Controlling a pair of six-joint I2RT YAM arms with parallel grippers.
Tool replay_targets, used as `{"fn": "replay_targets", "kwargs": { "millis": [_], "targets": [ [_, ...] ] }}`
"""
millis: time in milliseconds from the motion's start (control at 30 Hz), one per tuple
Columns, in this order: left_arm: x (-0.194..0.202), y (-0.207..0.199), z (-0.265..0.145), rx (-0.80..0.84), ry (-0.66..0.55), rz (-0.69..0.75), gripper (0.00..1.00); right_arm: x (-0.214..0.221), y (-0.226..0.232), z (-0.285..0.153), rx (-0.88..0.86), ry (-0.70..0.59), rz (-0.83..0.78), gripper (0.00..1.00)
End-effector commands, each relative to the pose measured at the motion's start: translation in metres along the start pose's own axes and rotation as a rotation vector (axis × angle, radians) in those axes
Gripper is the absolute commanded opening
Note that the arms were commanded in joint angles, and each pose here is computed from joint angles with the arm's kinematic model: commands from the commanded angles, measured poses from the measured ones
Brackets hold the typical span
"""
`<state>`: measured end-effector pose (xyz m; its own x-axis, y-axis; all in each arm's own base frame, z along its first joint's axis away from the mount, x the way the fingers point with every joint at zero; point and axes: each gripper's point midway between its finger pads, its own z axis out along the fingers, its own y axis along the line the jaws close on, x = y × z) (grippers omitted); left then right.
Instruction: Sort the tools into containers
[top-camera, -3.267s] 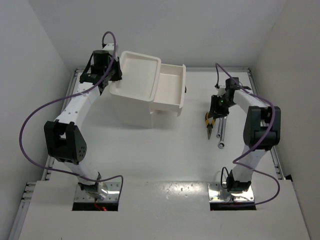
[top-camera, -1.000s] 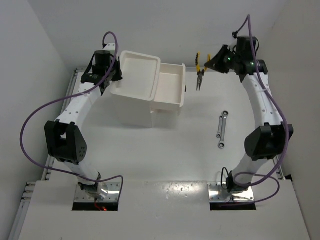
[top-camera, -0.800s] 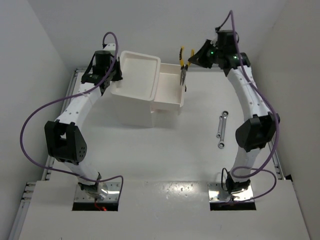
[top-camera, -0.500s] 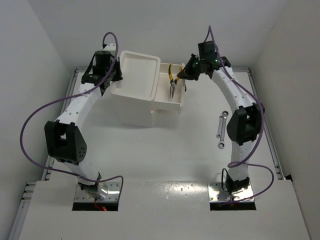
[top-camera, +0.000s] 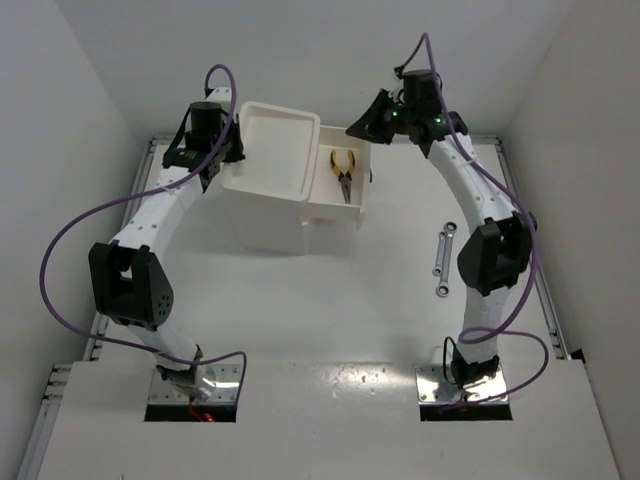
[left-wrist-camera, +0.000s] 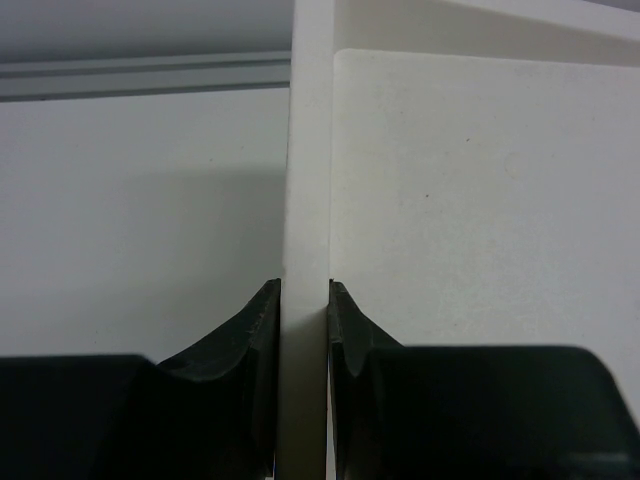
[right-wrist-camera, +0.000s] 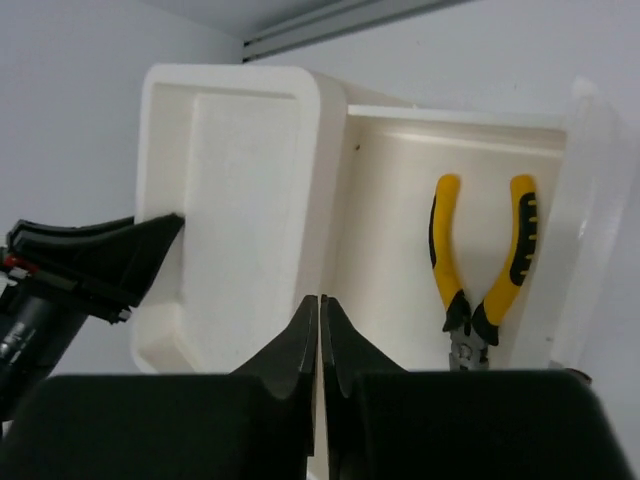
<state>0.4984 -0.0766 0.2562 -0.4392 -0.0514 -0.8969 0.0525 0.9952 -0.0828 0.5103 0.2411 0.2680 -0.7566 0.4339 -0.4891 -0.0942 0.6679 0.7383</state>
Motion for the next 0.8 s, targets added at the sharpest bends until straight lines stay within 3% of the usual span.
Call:
{"fn": "replay_targets", "kwargs": {
  "millis": [0, 33, 167, 400, 600, 767],
  "targets": [
    [0.098, 0.01, 0.014, -0.069, 0.282, -0.066, 0.0, -0.053, 0.025, -0.057, -0.02, -0.19, -0.143, 0.0],
    [0.098, 0.01, 0.014, -0.069, 0.282, -0.066, 0.0, -0.061, 0.008, -0.065, 0.065, -0.235, -0.155, 0.0],
    [0.098, 0.01, 0.014, -0.069, 0.282, -0.066, 0.0, -0.03, -0.07, -0.067, 0.311, -0.132, -0.189, 0.0],
    [0.096, 0.008, 0.015, -0.06, 0.274, -0.077, 0.0, 0.035, -0.134, -0.041, 0.401, 0.08, -0.124, 0.0],
    [0.096, 0.004, 0.015, -0.042, 0.278, -0.079, 0.0, 0.062, -0.134, -0.014, 0.325, 0.179, -0.092, 0.0],
    [0.097, 0.001, 0.014, -0.022, 0.281, -0.082, 0.0, 0.067, -0.091, 0.003, 0.127, 0.212, -0.138, 0.0]
  ]
}}
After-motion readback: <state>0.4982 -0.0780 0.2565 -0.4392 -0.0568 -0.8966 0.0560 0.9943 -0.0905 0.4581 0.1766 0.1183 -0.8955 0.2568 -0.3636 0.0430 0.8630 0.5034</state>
